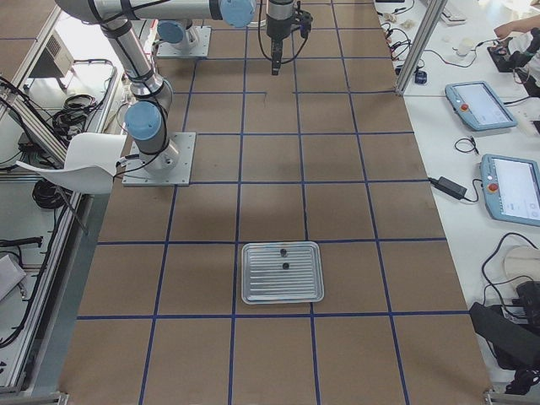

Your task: Place bearing gear from tray to pile

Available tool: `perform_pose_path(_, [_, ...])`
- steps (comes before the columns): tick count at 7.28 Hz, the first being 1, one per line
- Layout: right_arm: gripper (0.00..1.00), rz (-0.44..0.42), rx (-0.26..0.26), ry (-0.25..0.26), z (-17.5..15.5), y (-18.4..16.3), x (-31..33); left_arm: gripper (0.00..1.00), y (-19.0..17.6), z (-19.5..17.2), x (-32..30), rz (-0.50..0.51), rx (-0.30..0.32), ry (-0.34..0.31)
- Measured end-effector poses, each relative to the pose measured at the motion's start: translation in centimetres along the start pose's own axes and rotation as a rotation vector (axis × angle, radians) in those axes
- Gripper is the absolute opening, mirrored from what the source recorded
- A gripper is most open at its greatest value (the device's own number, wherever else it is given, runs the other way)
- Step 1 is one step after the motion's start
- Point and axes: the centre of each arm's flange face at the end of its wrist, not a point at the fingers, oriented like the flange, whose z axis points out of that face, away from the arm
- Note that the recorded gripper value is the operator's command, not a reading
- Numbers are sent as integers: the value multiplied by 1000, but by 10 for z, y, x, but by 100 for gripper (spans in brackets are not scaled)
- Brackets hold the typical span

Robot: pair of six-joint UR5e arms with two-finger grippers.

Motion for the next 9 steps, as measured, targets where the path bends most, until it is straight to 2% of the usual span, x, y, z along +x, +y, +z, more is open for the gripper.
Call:
perform_pose_path(3, [100,5,-3,-1,2,-2,2,100,0,0,0,1,1,-1])
perform_pose_path(4, [100,24,-5,-1,3,-5,10,100,0,0,0,1,1,-1])
perform_pose_path(5, [100,81,-3,-1,3,-13,38,100,0,0,0,1,0,-2])
perform_pose_path(7, [100,225,2,-6,3,-26,143,100,1,0,0,1,0,-2])
perform_pose_path(9, [100,325,-37,-17,24,-31,253,100,0,-1,1,1,1,-1])
